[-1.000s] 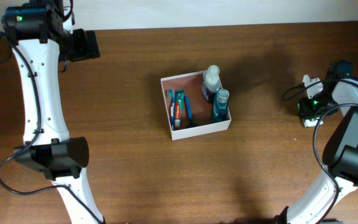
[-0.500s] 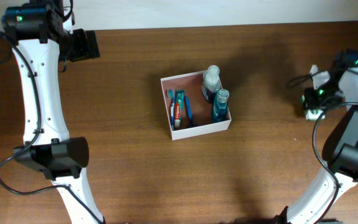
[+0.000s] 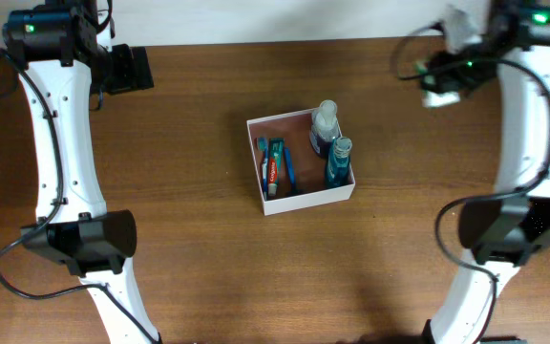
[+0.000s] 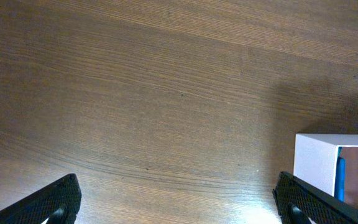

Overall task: Pack container
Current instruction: 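Lift the Dettol soap and carry it over the pink box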

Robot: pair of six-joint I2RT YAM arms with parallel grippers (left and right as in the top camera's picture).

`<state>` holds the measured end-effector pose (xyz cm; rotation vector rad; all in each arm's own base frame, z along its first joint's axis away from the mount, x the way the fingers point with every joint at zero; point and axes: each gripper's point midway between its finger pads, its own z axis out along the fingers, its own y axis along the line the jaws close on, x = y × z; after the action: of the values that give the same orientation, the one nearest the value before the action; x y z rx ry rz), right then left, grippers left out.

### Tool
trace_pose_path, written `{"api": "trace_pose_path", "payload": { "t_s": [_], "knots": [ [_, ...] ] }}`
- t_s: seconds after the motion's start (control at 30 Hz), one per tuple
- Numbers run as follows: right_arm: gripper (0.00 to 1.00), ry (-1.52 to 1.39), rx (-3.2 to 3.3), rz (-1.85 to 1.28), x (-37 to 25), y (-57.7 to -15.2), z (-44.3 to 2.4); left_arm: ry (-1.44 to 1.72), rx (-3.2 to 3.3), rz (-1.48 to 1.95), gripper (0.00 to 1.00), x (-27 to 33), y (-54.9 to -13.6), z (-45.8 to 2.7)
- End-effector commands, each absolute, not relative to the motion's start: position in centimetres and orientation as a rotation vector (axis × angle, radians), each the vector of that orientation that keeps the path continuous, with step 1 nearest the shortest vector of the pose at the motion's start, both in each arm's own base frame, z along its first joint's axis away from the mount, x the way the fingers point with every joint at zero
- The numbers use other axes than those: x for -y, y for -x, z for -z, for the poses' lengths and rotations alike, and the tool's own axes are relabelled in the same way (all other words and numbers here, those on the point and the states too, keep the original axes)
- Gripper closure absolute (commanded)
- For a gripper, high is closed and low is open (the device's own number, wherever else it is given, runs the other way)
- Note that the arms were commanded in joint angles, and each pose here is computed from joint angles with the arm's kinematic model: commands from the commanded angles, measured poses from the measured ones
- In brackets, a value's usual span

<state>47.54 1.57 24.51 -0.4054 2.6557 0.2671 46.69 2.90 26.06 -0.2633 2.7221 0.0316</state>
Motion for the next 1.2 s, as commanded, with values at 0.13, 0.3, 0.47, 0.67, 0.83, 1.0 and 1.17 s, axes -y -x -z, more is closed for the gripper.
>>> {"api": "trace_pose_path", "payload": {
  "t_s": [0.13, 0.3, 0.47, 0.67, 0.83, 1.0, 1.17],
  "knots": [
    [0.63, 0.533, -2.593, -0.391, -13.5, -46.0, -27.0, 0.251, -2.725, -0.045, 0.0, -3.1, -46.8, -25.9],
    [0.64, 0.525, -2.642, -0.285, -16.9, -45.2, -25.8, 0.251, -2.725, -0.045, 0.0, -3.1, -46.8, -25.9],
    [0.64, 0.5, -2.69, -0.279, -20.0, -44.2, -24.4, 0.251, -2.725, -0.045, 0.0, -3.1, -46.8, -25.9],
    [0.64, 0.355, -2.799, -0.189, -21.3, -44.6, -20.2, 0.251, -2.725, -0.045, 0.0, -3.1, -46.8, -25.9],
    [0.64, 0.365, -2.9, -0.156, -22.1, -44.6, -15.8, 0.251, -2.725, -0.045, 0.0, -3.1, -46.8, -25.9],
    [0.64, 0.369, -2.95, -0.134, -22.3, -44.6, -13.4, 0.251, -2.725, -0.045, 0.0, -3.1, -46.8, -25.9],
    [0.63, 0.346, -2.978, -0.124, -22.3, -44.8, -12.0, 0.251, -2.725, -0.045, 0.0, -3.1, -46.8, -25.9]
  ]
}}
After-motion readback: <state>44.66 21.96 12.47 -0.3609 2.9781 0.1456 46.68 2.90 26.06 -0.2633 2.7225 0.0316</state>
